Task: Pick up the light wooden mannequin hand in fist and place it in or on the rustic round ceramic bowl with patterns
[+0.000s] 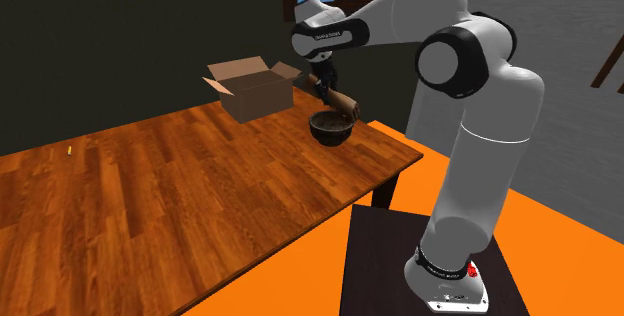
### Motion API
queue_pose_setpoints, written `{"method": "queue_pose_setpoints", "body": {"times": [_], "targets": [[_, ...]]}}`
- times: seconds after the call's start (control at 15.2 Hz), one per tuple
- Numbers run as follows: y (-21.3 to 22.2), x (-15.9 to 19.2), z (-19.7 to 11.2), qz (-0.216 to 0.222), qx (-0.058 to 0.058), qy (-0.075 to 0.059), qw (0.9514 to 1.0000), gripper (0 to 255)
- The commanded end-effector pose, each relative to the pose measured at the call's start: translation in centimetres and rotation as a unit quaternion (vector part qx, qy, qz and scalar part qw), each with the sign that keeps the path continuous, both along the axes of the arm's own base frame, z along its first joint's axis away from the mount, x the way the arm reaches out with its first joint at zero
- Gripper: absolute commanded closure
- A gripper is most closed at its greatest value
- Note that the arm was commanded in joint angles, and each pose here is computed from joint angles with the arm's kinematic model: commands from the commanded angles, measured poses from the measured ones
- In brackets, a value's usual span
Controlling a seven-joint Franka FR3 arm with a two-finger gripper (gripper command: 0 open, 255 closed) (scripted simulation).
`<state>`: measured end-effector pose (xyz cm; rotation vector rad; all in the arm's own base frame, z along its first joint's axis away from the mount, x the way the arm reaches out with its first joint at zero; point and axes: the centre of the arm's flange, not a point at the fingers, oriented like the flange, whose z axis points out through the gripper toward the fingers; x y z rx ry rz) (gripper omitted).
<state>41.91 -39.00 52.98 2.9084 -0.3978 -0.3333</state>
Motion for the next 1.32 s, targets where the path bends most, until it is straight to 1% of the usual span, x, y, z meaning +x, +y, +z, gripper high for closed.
{"method": "queue_pose_setpoints", "body": {"times": [0.0,0.92,1.25], "targets": [[-2.5,-0.7,0.2,0.001,0.000,0.000,1.0000,255],[-2.5,-0.7,-7.3,0.001,0.000,0.000,1.0000,255],[-2.5,-0.7,-7.3,0.001,0.000,0.000,1.0000,255]]}}
